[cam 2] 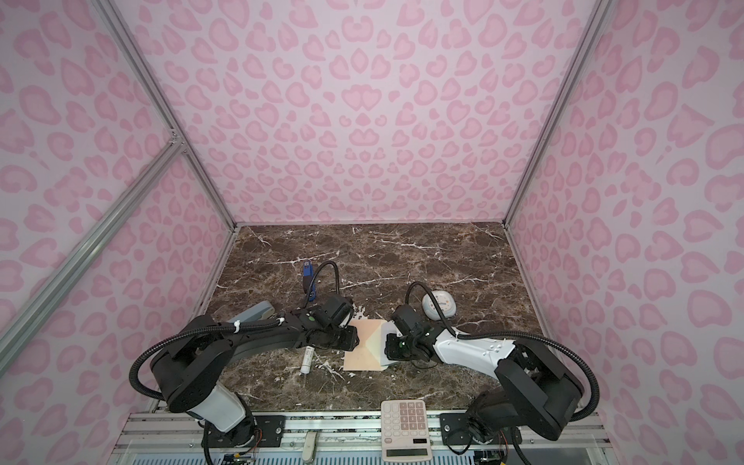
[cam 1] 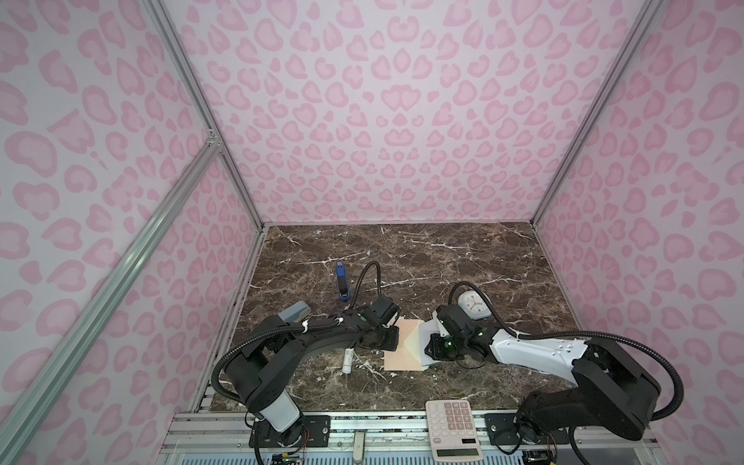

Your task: Place the letter into the envelope and seal it

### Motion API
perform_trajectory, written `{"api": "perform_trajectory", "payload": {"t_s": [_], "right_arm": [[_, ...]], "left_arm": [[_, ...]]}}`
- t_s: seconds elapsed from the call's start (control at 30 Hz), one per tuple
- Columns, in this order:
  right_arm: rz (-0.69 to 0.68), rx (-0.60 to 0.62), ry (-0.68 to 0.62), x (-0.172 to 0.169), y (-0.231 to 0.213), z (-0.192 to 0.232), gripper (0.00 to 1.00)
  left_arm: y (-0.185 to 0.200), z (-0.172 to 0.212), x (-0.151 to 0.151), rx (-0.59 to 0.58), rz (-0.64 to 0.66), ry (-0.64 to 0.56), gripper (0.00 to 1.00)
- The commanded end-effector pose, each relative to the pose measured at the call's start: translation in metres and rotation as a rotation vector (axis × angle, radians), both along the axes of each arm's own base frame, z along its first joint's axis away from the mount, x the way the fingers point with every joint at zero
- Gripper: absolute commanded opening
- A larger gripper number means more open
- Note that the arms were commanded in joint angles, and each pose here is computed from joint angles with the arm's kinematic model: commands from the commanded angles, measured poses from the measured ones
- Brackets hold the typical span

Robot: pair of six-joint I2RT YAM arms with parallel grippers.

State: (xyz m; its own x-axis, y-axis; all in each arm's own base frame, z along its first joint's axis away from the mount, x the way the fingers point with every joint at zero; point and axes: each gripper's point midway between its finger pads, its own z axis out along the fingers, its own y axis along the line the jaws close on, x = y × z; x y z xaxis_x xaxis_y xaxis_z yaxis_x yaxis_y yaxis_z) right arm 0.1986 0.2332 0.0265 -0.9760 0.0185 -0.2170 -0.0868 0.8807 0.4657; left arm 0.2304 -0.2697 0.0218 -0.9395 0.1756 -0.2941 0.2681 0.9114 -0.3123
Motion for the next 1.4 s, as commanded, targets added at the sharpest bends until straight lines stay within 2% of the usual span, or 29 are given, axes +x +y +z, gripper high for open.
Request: {"api": "perform_trajectory", "payload": {"t_s": [0.0,0.37,0.5,0.7,0.8,1.37], "right_arm": [[0.004,-0.010,0.001,-0.001,-0.003,0.002,0.23],[-0.024,0.030,-0.011,0.008,-0.010,0.019,0.25],[-0.029,0.039,-0.010,0.011,-0.010,0.021,0.23],[-0.040,0.045,-0.005,0.012,-0.010,0.020,0.05],[-0.051,0.049,0.003,0.012,-0.010,0.017,0.01],[-0.117,0.051,0.031,0.014,-0.011,0.006,0.00]], "left_arm": [[0.018,-0.009,-0.007,0.085,0.007,0.029,0.42],[0.020,-0.011,-0.007,0.104,0.005,0.029,0.42],[0.020,-0.012,-0.007,0.104,0.004,0.031,0.42],[0.019,-0.013,-0.007,0.104,0.003,0.032,0.42],[0.018,-0.012,-0.007,0.098,0.003,0.032,0.42],[0.015,-0.014,-0.008,0.090,-0.002,0.041,0.42]]}}
